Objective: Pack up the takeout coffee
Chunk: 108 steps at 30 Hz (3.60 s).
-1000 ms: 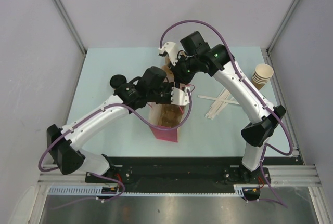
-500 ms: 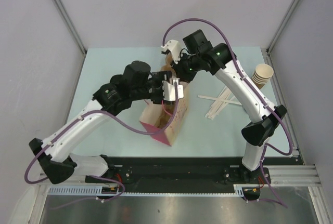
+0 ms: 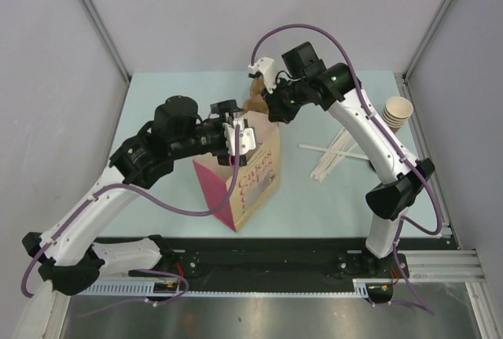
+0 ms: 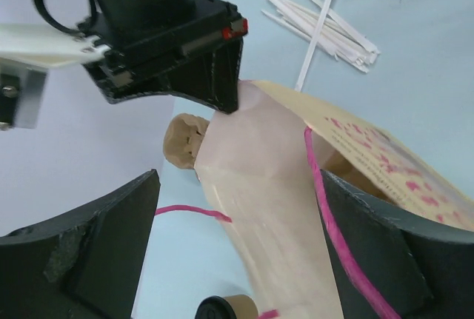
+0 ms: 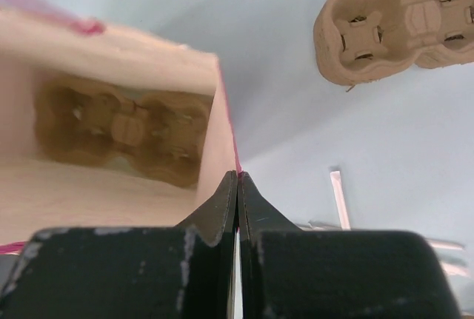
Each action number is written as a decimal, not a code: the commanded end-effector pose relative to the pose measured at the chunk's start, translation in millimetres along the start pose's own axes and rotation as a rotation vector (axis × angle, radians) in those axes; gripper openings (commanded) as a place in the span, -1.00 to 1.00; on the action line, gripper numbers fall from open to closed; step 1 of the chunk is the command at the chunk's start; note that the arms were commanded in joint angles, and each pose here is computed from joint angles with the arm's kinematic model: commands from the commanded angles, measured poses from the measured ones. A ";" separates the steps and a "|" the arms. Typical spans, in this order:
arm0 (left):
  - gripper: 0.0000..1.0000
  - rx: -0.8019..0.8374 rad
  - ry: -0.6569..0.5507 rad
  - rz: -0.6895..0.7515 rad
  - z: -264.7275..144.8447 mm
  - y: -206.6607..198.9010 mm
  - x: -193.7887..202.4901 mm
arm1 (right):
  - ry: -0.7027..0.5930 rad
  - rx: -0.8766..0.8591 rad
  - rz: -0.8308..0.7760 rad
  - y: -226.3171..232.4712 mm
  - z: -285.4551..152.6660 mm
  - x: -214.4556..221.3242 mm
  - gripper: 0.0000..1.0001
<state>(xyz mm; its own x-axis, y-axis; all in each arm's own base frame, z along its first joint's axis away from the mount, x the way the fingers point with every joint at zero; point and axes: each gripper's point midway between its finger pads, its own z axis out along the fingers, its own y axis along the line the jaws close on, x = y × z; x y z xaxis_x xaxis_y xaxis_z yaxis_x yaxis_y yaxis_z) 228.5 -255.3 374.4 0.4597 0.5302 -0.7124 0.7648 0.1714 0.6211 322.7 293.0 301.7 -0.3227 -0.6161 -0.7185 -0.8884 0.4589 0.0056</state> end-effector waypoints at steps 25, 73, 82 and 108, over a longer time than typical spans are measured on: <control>0.78 -0.039 0.242 -0.183 50.1 -16.2 83.0 | -0.077 0.007 -0.071 14.5 -23.2 -14.6 -1.00; 0.89 -0.312 0.355 -0.434 42.2 8.8 110.1 | -0.081 0.023 -0.048 4.5 -33.2 -4.3 -1.00; 0.89 -0.366 0.247 -0.463 29.5 26.6 82.4 | -0.078 0.025 -0.046 3.4 -32.8 -2.8 -1.00; 0.99 -0.533 0.205 -0.986 -67.8 138.2 129.2 | -0.100 -0.010 -0.071 7.7 -31.1 1.8 -1.00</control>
<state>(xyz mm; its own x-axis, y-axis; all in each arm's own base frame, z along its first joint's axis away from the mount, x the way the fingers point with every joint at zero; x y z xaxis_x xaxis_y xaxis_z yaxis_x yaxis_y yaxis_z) 342.5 -141.1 482.8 -0.0148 0.0773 -0.9969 0.4788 0.8758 0.0608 309.4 274.6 298.6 -0.2849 -0.6184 -0.7324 -0.9017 0.4322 -0.0141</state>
